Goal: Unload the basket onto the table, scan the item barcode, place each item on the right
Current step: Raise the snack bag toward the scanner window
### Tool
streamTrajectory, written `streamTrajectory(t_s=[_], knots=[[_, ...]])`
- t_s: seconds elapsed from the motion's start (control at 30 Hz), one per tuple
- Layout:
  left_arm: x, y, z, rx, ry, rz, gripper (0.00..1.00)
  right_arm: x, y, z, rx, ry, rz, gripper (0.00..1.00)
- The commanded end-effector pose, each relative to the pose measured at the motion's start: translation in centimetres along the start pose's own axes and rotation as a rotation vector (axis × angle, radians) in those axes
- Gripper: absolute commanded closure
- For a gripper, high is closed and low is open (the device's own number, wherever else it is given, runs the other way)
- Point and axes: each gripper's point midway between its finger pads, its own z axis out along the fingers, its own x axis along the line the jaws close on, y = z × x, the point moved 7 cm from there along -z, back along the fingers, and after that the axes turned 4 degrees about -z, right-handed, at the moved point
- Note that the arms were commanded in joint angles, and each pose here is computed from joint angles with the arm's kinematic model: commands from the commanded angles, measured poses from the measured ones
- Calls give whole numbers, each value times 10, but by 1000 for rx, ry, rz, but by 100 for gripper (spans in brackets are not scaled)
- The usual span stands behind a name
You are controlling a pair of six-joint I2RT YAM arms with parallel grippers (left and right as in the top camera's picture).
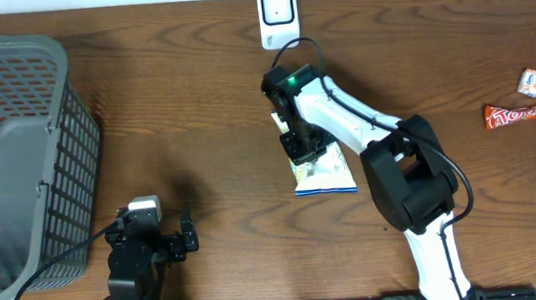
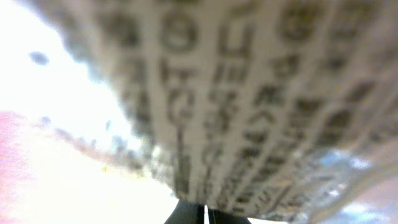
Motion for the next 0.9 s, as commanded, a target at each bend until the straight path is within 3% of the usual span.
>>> streamTrajectory(t_s=[0.0, 0.13, 0.37, 0.67, 0.87], knots=[[-1, 6, -3, -20, -11, 13, 1, 38, 7, 15, -2, 346, -191, 99], [-1, 6, -3, -20, -11, 13, 1, 63, 5, -2, -61, 508, -357, 99], [-1, 6, -3, -20, -11, 13, 1, 75, 2, -19, -108, 486, -436, 99], [-1, 6, -3, -20, -11, 13, 1, 46, 24, -120, -469, 149, -206, 99], [-1, 6, -3, -20, -11, 13, 1, 47, 36, -123, -536, 130, -198, 99]])
